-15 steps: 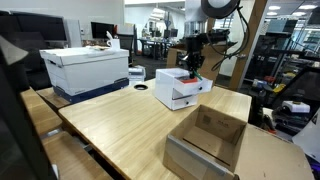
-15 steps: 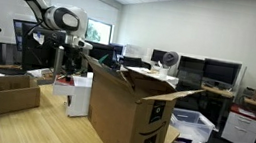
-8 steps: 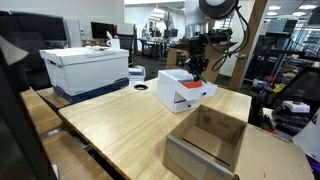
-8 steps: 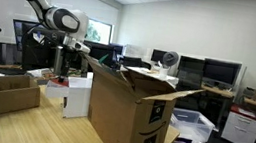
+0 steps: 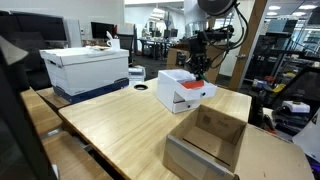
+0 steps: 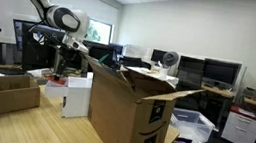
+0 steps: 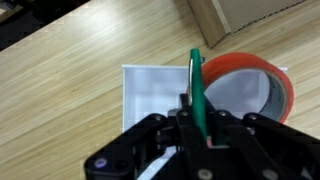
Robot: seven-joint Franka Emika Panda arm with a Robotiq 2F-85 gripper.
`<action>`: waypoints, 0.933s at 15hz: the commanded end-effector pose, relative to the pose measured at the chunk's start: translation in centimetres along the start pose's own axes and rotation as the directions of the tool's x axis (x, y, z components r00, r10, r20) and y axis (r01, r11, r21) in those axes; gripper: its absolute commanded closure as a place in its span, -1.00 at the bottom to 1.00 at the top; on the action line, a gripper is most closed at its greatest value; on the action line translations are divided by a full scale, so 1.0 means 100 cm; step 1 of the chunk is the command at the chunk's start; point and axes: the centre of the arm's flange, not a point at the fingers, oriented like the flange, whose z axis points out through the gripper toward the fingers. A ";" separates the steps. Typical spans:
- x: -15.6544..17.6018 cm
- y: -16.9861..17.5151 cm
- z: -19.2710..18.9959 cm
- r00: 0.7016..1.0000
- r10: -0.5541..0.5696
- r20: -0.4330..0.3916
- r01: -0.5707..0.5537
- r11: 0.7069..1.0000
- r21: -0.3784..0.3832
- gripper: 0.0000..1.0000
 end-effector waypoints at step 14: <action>-0.023 -0.003 -0.021 0.992 0.122 0.036 -0.124 0.989 0.077 0.90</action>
